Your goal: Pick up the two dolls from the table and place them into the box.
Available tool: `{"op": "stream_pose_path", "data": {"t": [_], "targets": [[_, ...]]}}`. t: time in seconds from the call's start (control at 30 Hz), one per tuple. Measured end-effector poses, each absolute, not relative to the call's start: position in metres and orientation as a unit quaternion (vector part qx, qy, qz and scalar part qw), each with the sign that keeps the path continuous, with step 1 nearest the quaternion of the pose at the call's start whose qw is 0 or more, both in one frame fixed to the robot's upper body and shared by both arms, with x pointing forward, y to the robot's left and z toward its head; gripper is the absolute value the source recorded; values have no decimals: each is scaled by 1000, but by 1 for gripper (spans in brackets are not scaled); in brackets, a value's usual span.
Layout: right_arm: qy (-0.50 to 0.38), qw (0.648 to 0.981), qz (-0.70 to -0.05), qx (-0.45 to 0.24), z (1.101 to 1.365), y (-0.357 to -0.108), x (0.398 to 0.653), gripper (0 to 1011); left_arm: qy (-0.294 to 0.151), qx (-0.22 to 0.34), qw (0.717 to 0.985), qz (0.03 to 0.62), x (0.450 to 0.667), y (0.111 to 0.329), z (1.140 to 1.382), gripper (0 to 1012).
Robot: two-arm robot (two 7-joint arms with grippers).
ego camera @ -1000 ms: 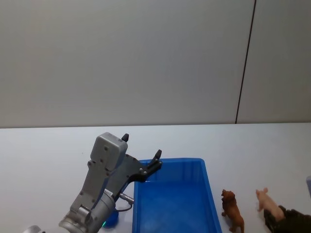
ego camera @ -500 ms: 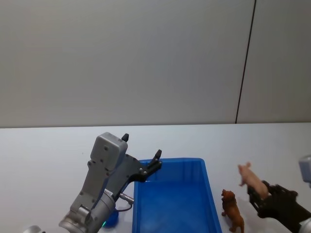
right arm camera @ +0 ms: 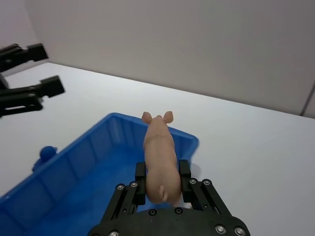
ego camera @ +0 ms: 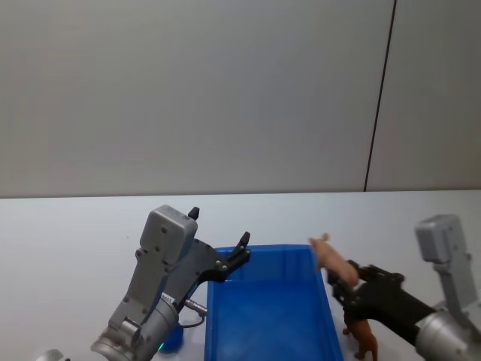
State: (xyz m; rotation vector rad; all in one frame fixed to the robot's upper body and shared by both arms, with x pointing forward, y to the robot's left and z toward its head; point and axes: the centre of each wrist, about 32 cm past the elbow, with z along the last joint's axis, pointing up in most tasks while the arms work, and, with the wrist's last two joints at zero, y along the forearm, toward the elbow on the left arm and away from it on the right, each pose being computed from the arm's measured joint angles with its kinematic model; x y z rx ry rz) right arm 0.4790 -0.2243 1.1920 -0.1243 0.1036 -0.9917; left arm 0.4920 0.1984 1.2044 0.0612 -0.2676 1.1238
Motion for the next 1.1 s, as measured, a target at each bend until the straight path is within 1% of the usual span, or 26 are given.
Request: {"op": "stream_pose_path", "data": {"t": [0.1, 0.13, 0.27, 0.3, 0.37, 0.43, 0.47, 0.5, 0.67, 0.7, 0.77, 0.8, 1.1], "targets": [[51, 886, -457, -56, 1192, -216, 486, 379, -126, 29, 837, 531, 492, 198, 1204, 1001], [51, 888, -453, -55, 1192, -215, 487, 395, -126, 29, 837, 531, 492, 198, 1204, 1001], [53, 898, -434, -53, 1192, -206, 495, 535, -126, 29, 837, 531, 492, 198, 1204, 1001], [53, 899, -432, -53, 1192, -205, 496, 535, -126, 29, 837, 531, 492, 198, 1204, 1001], [54, 900, -428, -53, 1192, -202, 498, 596, -126, 29, 837, 531, 492, 198, 1204, 1001], [55, 902, -425, -53, 1192, -200, 500, 712, -126, 29, 837, 531, 492, 198, 1204, 1001], [55, 902, -424, -53, 1192, -200, 501, 712, -126, 29, 837, 531, 492, 198, 1204, 1001], [55, 903, -423, -54, 1192, -199, 502, 760, -126, 29, 837, 531, 492, 198, 1204, 1001], [57, 901, -426, -55, 1191, -198, 503, 887, -126, 29, 837, 531, 492, 198, 1204, 1001], [57, 899, -430, -56, 1191, -198, 503, 936, -126, 29, 837, 531, 492, 198, 1204, 1001], [57, 897, -435, -57, 1191, -199, 503, 964, -126, 29, 837, 531, 492, 198, 1204, 1001], [57, 894, -440, -58, 1191, -200, 502, 996, -126, 29, 837, 531, 492, 198, 1204, 1001], [55, 874, -480, -59, 1192, -211, 491, 1001, -126, 29, 837, 531, 492, 198, 1204, 1001]]}}
